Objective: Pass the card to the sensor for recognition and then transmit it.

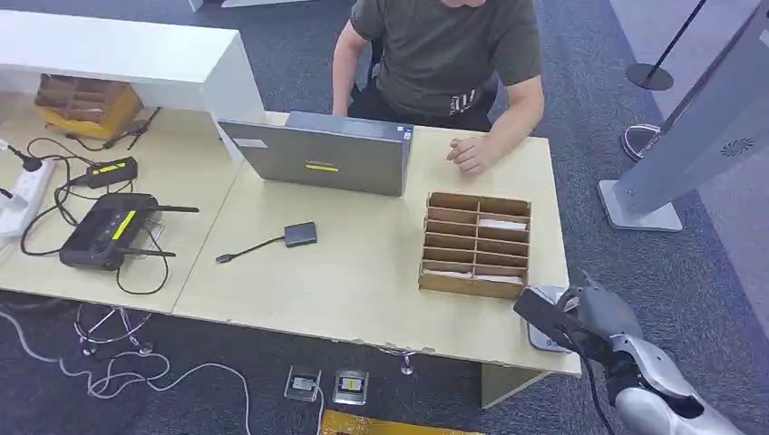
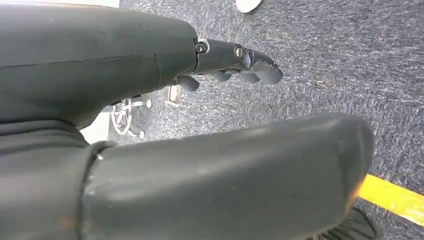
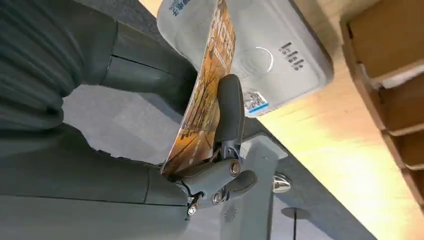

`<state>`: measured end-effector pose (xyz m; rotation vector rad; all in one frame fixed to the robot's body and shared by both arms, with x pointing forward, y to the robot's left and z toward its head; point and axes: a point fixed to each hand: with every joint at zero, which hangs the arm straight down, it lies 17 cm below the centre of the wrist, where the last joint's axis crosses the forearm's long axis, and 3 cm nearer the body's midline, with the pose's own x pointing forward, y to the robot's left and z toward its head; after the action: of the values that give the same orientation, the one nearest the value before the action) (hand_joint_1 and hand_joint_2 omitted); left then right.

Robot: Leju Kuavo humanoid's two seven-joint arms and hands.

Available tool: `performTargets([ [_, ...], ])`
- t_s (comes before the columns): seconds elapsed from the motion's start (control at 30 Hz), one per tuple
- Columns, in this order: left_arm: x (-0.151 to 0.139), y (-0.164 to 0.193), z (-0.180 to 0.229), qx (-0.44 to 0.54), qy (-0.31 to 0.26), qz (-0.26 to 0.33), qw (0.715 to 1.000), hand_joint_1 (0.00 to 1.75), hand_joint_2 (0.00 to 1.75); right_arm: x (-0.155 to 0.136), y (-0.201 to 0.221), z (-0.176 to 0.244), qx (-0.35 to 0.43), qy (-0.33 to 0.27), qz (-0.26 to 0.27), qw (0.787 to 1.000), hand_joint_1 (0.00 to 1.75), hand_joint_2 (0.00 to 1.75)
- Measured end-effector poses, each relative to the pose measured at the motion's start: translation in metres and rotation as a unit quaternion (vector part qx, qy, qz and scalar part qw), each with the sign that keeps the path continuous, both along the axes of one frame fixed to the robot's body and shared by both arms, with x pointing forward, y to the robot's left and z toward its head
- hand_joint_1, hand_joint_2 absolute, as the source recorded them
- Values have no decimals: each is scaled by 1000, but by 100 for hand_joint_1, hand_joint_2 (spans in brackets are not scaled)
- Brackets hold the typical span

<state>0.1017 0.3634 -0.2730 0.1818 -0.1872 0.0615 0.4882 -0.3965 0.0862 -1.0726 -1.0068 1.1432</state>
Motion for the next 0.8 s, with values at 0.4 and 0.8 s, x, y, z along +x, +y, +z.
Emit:
performTargets([
  [0.4,-1,-1,0,1,2,-8,1000,0,0,-4,-31,-16,2,14,-38,999,175,175],
  [0.8,-2,0,0,2,5,-9,1000,0,0,0,-29,-9,-12,3,-34,999,175,175],
])
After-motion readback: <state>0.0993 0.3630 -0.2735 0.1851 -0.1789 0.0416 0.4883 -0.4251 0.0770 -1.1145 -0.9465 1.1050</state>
